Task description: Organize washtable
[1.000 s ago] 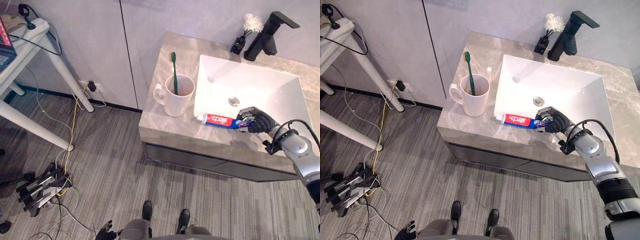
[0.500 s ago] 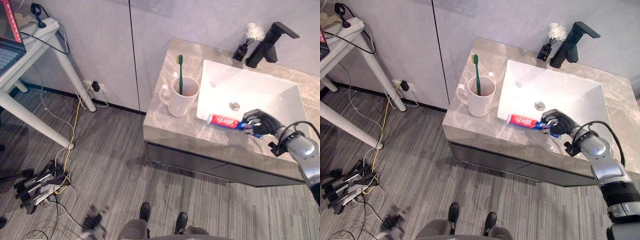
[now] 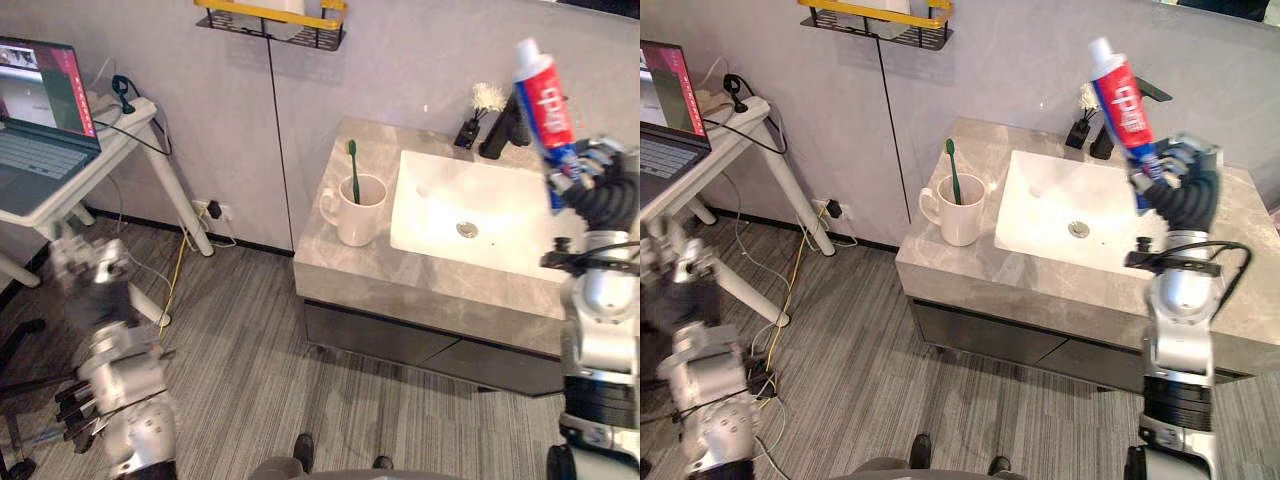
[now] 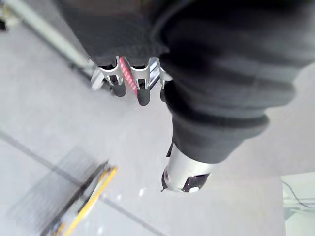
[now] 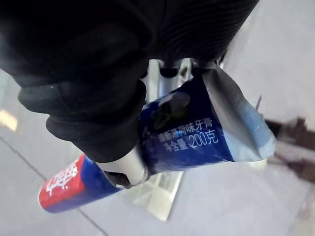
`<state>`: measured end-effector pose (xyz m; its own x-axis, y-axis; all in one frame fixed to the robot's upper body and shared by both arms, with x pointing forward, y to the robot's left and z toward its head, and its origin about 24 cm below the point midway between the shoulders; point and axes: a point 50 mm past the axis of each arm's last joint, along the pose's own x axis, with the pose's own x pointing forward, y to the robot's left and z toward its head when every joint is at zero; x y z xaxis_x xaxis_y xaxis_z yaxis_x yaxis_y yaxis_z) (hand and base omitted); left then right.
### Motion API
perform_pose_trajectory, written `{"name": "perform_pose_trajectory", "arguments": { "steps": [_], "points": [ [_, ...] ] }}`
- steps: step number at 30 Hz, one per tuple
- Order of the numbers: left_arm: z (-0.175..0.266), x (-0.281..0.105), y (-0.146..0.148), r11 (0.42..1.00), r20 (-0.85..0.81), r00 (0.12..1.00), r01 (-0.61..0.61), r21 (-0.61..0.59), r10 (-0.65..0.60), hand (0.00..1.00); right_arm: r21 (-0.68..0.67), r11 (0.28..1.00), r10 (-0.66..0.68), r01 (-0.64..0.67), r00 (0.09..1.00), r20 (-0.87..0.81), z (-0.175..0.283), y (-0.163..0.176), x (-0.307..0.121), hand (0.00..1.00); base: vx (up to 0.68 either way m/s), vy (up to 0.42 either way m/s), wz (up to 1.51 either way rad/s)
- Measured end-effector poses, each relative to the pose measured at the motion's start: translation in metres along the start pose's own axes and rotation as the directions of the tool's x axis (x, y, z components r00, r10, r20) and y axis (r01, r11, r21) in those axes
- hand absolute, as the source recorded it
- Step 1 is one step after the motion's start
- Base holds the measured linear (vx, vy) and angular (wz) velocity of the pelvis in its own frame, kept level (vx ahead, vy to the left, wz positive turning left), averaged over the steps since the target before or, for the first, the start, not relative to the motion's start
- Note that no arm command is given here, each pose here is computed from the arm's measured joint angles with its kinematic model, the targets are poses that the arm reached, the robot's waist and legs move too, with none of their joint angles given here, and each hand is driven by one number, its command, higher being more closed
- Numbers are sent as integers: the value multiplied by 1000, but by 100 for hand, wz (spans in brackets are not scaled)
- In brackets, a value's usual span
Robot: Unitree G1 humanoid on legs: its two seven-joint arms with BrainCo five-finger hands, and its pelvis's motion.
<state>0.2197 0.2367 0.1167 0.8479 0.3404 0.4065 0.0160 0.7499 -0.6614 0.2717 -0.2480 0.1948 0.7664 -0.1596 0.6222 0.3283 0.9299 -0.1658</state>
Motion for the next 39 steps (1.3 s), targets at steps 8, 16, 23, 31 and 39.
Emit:
{"name": "perform_pose_trajectory", "arguments": {
  "steps": [8,16,23,31,39],
  "points": [
    [-68,-12,-93,896,-268,876,315,-314,-402,0,277,924,259,-264,964,56,17,88,-18,100,-22,-6,1],
    [-69,-7,-109,863,-262,845,369,-344,-466,0,385,780,477,-493,867,144,32,136,-37,100,-15,-10,6],
    [-74,-12,-113,855,-288,824,384,-348,-488,0,481,674,580,-560,805,125,29,156,-61,100,-12,-4,-1],
    [-78,-16,-117,847,-317,802,394,-356,-506,0,523,641,620,-562,781,80,20,163,-76,100,11,-9,-3],
    [-82,-20,-120,842,-340,784,401,-360,-519,0,554,569,719,-608,695,24,8,178,-101,100,1,-2,0]
  ]
}}
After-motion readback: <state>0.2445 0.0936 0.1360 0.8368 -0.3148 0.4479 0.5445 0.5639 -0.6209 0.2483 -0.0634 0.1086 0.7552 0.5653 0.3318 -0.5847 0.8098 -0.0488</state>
